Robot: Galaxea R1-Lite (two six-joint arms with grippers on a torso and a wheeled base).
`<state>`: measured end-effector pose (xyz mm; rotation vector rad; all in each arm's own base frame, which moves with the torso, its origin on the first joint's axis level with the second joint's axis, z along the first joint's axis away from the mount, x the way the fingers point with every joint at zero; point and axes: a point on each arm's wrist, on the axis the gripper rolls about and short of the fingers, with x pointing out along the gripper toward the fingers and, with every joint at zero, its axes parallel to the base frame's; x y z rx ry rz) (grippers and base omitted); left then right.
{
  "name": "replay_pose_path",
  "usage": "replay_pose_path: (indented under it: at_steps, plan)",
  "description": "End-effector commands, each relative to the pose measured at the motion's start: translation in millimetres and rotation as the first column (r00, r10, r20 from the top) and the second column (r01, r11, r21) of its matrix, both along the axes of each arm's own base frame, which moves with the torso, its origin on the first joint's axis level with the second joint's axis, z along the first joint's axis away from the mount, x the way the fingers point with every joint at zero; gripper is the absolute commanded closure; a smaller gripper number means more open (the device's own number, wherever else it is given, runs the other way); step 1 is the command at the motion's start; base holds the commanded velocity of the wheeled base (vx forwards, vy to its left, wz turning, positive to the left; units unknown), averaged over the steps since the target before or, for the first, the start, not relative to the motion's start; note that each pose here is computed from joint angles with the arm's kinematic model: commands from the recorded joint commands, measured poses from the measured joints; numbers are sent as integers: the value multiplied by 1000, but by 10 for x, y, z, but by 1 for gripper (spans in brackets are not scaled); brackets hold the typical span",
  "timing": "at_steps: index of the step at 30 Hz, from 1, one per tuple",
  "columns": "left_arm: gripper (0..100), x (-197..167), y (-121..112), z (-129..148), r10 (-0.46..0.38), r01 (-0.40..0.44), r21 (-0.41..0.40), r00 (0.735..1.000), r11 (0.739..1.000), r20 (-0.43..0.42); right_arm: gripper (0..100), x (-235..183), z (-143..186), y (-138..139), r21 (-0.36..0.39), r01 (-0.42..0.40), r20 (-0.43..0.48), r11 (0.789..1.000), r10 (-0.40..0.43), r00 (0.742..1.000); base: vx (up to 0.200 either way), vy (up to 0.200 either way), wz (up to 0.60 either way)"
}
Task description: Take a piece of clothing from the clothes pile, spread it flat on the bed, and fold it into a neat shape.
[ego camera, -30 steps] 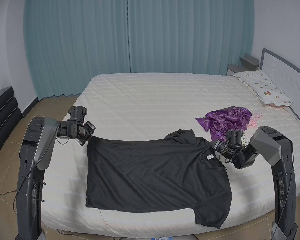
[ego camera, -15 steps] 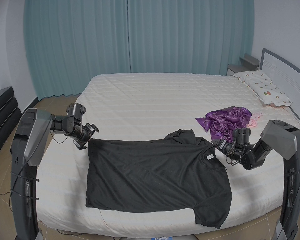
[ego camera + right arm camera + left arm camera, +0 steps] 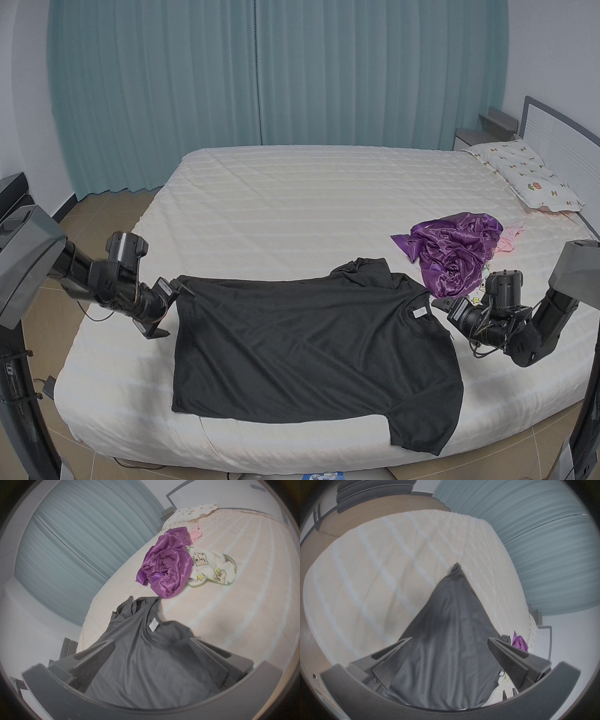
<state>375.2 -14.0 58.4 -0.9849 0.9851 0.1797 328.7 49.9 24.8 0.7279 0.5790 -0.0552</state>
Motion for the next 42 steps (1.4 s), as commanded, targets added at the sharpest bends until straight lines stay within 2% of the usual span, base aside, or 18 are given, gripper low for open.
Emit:
replay_pose_path:
  at_steps: [1, 6, 8, 12, 17, 20, 35, 36, 38, 42]
  plan:
    - [0, -735, -71, -129, -49, 49, -48, 999, 998, -4, 0, -537, -105, 65, 75, -37, -37, 996, 40, 999, 0, 0, 0]
    - [0, -802, -137, -302, -51, 51, -16, 998, 999, -23, 0, -592, -232, 76, 76, -44, -37, 996, 47, 998, 0, 0, 0]
    - [0, -838, -155, -418, -20, 21, 41, 1000, 999, -19, 0, -615, -299, 54, 84, -36, -33, 996, 38, 999, 0, 0, 0]
    - [0, -898, -233, -520, -28, 28, 76, 1000, 997, -6, 0, -640, -338, 63, 90, -41, -49, 995, 45, 998, 0, 0, 0]
    - [0, -987, -439, -690, -40, 45, 178, 999, 983, -31, 0, -689, -351, 54, 91, -41, -65, 995, 47, 997, 0, 0, 0]
    - [0, -997, -474, -750, -30, 39, 226, 999, 973, -44, 0, -694, -352, 45, 91, -39, -67, 995, 45, 997, 0, 0, 0]
    - [0, -1033, -532, -847, -73, 91, 288, 995, 953, -71, 0, -737, -367, 41, 89, -42, -85, 995, 50, 995, 0, 0, 0]
    - [100, -1033, -532, -847, -73, 91, 288, 995, 953, -71, 0, -737, -367, 41, 89, -42, -85, 995, 50, 995, 0, 0, 0]
    - [100, -1035, -543, -875, -82, 102, 323, 994, 941, -75, 0, -757, -374, 39, 87, -55, -93, 995, 63, 994, 0, 0, 0]
    - [100, -1084, -542, -893, -74, 101, 346, 993, 933, -92, 0, -805, -381, -5, 74, -74, -110, 994, 82, 990, 0, 0, 0]
